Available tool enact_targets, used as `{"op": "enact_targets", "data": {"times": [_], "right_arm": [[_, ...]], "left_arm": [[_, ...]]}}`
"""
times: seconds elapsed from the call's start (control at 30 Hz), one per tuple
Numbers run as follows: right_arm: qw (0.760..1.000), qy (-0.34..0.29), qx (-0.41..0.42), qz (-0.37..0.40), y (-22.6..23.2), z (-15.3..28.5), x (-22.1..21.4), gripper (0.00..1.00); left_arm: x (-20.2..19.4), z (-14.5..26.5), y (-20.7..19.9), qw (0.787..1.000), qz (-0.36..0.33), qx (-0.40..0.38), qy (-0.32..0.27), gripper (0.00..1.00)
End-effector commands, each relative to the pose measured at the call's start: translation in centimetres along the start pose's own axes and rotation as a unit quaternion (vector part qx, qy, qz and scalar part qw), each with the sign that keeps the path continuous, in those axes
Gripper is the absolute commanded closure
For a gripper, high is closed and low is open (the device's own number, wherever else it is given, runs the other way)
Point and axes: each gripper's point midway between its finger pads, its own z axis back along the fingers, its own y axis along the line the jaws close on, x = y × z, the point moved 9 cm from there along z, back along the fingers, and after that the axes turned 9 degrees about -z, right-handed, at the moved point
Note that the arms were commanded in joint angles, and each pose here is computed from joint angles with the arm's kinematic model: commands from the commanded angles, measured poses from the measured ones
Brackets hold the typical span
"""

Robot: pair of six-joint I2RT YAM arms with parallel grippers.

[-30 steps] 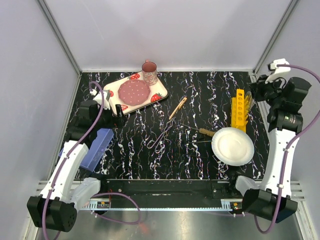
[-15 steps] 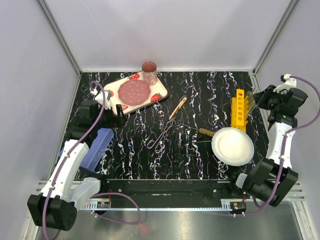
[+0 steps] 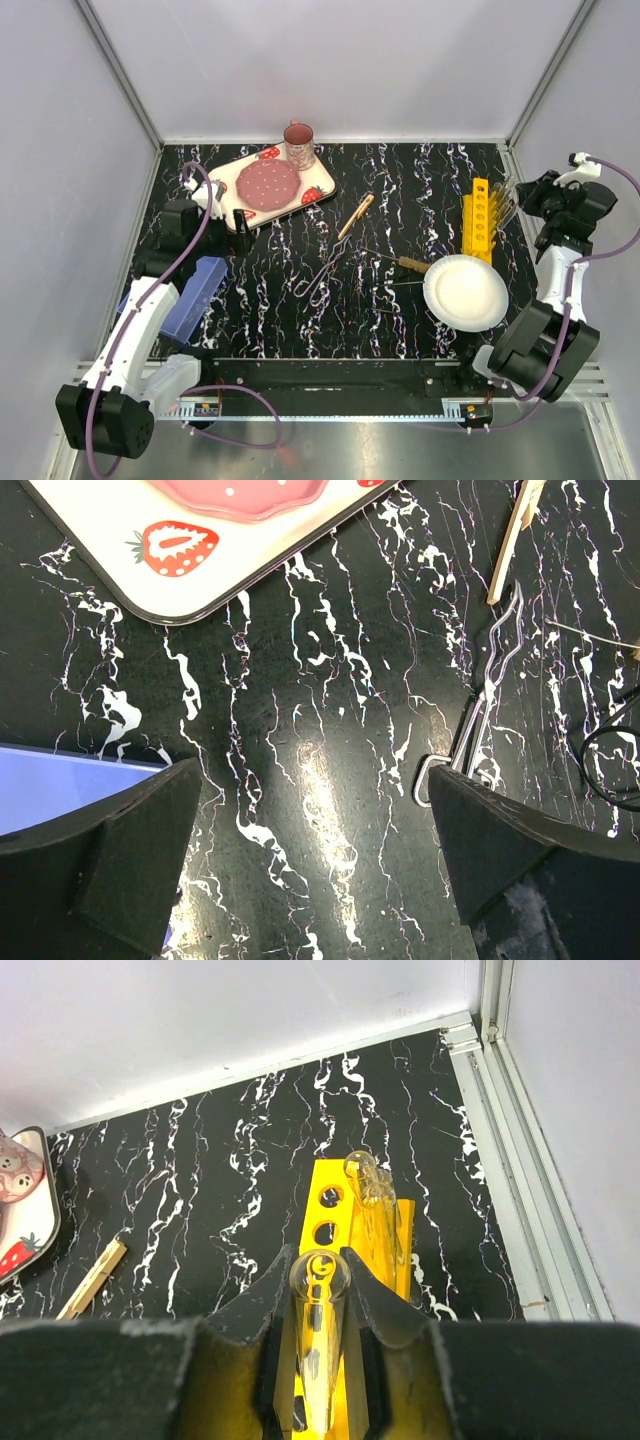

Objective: Organize the chemistry lab equipment

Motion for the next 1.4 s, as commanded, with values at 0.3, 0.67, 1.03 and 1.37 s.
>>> {"op": "enact_targets", "data": {"times": [0.3, 0.67, 1.03, 1.37], "right_arm": [[1.0, -0.01, 0.002, 0.021, -1.9, -2.1, -0.8, 0.86], [1.0, 0.002, 0.001, 0.03, -3.2, -3.7, -1.3, 0.86], [1.0, 0.006, 0.007, 0.025, -3.7, -4.6, -1.4, 0.86], [1.0, -0.007, 0.017, 0.024, -3.1, -4.5, -0.3, 0.86]], "left_arm": [[0.7, -0.2, 0.0, 0.999, -0.016, -0.01, -0.028, 0.01], [0.6, -0.5, 0.0, 1.0, -0.015, -0.013, -0.024, 0.01], [0.5, -0.7, 0.0, 1.0, -0.014, -0.015, -0.019, 0.01], [0.5, -0.7, 0.0, 1.0, -0.015, -0.016, -0.019, 0.01]]}}
